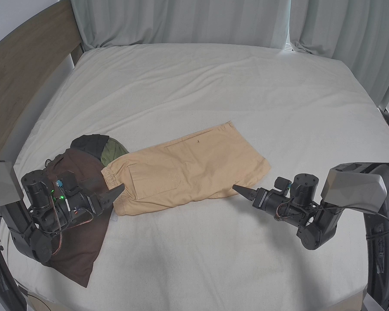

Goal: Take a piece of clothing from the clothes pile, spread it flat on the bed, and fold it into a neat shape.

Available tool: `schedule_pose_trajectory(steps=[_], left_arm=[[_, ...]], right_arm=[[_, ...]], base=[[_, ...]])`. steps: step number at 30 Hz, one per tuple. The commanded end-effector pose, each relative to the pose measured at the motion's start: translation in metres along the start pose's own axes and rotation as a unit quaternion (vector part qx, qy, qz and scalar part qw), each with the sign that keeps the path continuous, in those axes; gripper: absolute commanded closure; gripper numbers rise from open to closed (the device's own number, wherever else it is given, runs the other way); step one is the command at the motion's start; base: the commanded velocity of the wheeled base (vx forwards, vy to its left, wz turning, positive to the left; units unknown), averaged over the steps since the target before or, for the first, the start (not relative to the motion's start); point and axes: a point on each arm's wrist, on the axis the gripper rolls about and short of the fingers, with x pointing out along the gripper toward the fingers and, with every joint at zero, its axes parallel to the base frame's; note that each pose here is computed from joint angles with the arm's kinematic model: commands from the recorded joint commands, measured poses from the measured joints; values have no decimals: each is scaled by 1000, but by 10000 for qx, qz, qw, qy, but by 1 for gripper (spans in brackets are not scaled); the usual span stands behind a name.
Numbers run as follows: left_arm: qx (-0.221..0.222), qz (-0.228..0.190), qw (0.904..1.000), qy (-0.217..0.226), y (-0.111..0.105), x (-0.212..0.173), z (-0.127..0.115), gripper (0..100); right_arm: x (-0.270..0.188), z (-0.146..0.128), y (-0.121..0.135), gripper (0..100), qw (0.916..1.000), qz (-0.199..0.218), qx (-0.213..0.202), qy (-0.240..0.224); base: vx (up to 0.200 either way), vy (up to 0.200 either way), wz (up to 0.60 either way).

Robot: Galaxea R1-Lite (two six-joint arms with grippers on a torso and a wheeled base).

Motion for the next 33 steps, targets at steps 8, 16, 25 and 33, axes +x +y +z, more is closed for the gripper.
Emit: schedule_pose_trajectory(steps=[8,16,25,33], left_arm=[[-31,-2,10000,21,0,0,-1,0],[-38,-2,10000,21,0,0,-1,0],[-58,-6,10000,62,0,2,-4,0],[-67,-19,9999,85,0,2,-5,0]], right_arm=[[29,-30,-18,0,9999,-98,72,1],[54,-37,-10,0,9985,154,366,-386],[67,-38,-1,0,9957,403,596,-583],[79,-35,-3,0,9933,302,575,-957]], base=[[0,0,0],[0,0,0],[0,0,0],[0,0,0]])
